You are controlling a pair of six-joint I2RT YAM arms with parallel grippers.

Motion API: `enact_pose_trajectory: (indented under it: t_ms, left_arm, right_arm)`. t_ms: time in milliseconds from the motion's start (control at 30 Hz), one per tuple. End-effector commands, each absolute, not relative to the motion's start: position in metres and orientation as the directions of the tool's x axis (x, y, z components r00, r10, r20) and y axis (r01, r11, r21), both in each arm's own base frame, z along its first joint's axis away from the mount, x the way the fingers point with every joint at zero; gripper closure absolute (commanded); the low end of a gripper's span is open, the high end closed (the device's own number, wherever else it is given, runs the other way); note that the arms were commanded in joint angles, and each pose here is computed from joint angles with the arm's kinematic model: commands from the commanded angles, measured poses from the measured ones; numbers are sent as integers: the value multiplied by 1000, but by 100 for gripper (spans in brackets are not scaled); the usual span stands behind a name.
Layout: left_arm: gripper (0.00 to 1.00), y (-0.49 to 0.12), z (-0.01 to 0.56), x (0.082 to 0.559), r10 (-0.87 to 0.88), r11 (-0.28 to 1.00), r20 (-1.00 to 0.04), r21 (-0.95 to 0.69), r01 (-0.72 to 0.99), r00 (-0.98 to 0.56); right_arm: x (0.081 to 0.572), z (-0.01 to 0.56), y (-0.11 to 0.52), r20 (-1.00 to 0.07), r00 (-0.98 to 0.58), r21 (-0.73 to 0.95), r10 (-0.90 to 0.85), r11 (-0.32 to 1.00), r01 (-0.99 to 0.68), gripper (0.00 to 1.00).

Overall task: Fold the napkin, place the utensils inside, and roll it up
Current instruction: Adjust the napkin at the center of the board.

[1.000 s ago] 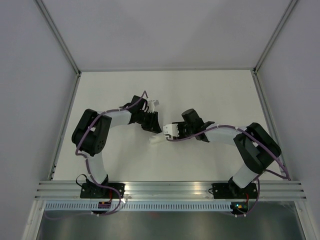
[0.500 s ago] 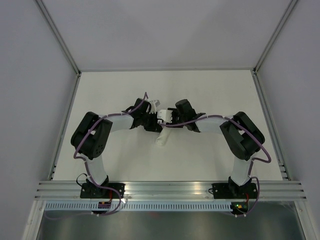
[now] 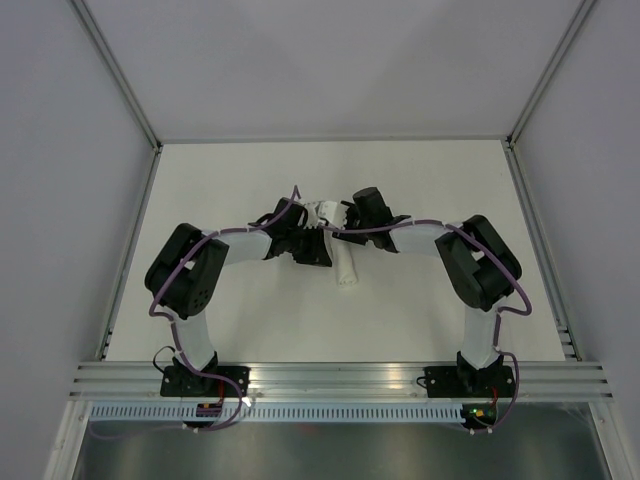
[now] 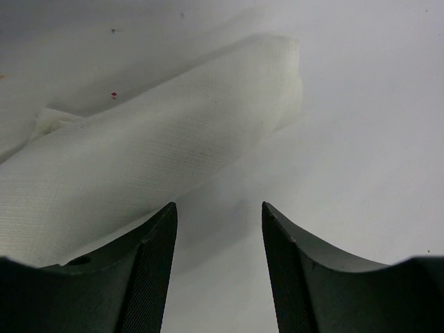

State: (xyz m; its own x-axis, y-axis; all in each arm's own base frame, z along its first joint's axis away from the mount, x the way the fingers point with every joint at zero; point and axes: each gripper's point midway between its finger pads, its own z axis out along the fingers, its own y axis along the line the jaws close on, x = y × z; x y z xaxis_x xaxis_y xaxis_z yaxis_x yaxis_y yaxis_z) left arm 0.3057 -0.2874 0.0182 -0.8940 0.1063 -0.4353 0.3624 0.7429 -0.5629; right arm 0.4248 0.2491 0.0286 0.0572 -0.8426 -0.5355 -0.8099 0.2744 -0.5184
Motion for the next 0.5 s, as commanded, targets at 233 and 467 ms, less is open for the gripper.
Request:
enact_pose_trajectory:
  t_ms: [233, 467]
  left_arm:
    - [69, -273, 5, 311, 75, 824, -385, -495, 275, -920]
    - [69, -270, 28, 333, 0, 841, -454, -483, 246, -891]
  right_arm:
    - [398, 6, 223, -495, -96, -392, -864, 321, -862, 41]
    - [381, 25, 219, -532, -167, -325, -830, 382, -865, 40]
